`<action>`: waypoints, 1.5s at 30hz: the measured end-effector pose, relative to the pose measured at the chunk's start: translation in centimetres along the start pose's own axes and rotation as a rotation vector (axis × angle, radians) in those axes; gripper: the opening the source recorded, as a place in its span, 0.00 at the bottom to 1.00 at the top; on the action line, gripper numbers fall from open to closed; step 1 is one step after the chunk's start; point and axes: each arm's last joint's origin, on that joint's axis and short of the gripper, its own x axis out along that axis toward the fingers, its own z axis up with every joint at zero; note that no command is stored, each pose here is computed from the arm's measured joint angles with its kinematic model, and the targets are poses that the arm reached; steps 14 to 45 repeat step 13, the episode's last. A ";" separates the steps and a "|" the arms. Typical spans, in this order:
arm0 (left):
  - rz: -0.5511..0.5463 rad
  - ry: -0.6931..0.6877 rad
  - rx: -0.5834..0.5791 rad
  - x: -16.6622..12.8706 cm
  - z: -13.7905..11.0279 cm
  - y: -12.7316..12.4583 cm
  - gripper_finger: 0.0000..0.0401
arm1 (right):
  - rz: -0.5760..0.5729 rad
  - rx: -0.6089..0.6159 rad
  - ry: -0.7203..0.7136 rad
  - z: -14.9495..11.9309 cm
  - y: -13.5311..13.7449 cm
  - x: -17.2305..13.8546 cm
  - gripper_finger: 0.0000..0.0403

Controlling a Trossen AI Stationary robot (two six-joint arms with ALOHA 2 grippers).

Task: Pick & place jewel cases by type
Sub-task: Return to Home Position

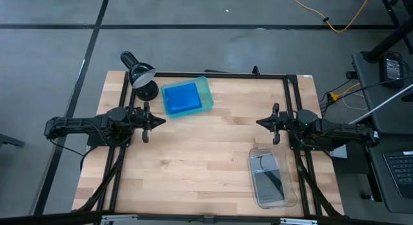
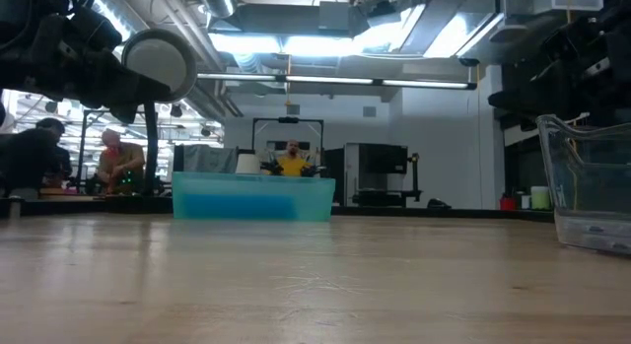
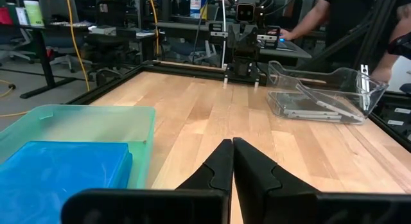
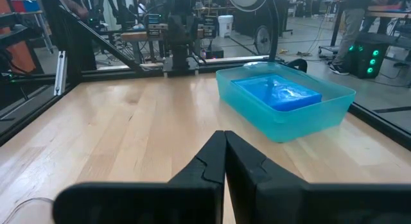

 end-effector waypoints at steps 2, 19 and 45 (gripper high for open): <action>0.000 0.000 0.000 0.0 0.0 0.0 0.01 | 0.000 0.000 -0.001 0.0 0.0 0.0 0.03; 0.000 0.000 0.000 0.0 0.0 0.0 0.01 | 0.000 0.000 0.000 0.0 0.0 0.0 0.03; 0.000 0.000 0.000 0.0 0.0 0.0 0.01 | 0.000 0.000 0.000 0.0 0.0 0.0 0.03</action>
